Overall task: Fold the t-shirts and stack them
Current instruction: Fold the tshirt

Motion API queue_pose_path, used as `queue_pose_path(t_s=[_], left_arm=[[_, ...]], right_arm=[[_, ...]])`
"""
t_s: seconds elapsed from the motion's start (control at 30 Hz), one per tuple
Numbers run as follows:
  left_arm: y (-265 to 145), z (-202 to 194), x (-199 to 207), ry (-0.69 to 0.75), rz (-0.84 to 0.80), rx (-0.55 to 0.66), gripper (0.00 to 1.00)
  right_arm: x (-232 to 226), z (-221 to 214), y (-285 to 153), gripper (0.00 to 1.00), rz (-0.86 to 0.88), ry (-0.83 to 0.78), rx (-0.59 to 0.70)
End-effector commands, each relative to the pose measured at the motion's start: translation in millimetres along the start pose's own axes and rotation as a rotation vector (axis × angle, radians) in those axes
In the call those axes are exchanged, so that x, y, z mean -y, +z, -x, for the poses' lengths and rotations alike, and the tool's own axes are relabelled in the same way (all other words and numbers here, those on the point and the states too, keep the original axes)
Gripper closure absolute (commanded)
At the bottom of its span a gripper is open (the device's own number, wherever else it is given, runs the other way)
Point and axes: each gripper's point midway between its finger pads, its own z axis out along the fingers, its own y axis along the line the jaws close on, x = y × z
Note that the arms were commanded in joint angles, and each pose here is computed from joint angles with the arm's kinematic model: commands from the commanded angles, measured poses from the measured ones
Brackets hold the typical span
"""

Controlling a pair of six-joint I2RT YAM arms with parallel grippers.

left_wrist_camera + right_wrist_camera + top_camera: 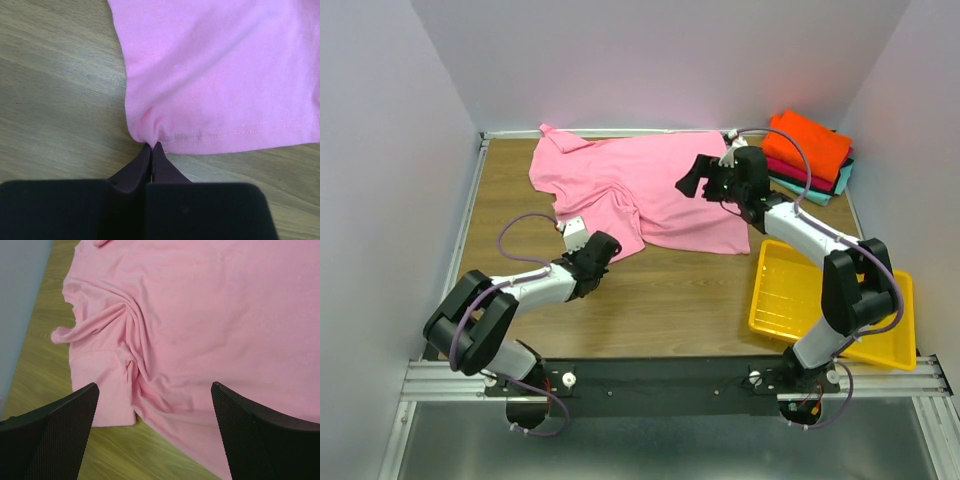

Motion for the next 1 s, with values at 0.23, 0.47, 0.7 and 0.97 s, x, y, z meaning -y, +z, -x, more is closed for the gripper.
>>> queue_pose_path(t_s=[0.23,0.47,0.7,0.97], left_arm=[[-27,100,24,-0.061,-0.041,0.276,1.00],[-45,140,-11,-0.141,-0.030,0.414,1.00],[-62,166,-45,-0.227,-0.025,0.513,1.00],[-78,179,-76,-0.304,-0.001,0.590,1.00]], right_arm=[[59,-50,-13,0.00,-0.220,0.021,-0.043],[106,-85,-38,0.00,-0.453,0.043,-0.088],[135,-97,-79,0.00,-0.675,0.049,-0.130],[149,-109,-94,0.00,-0.788,0.036,-0.215]])
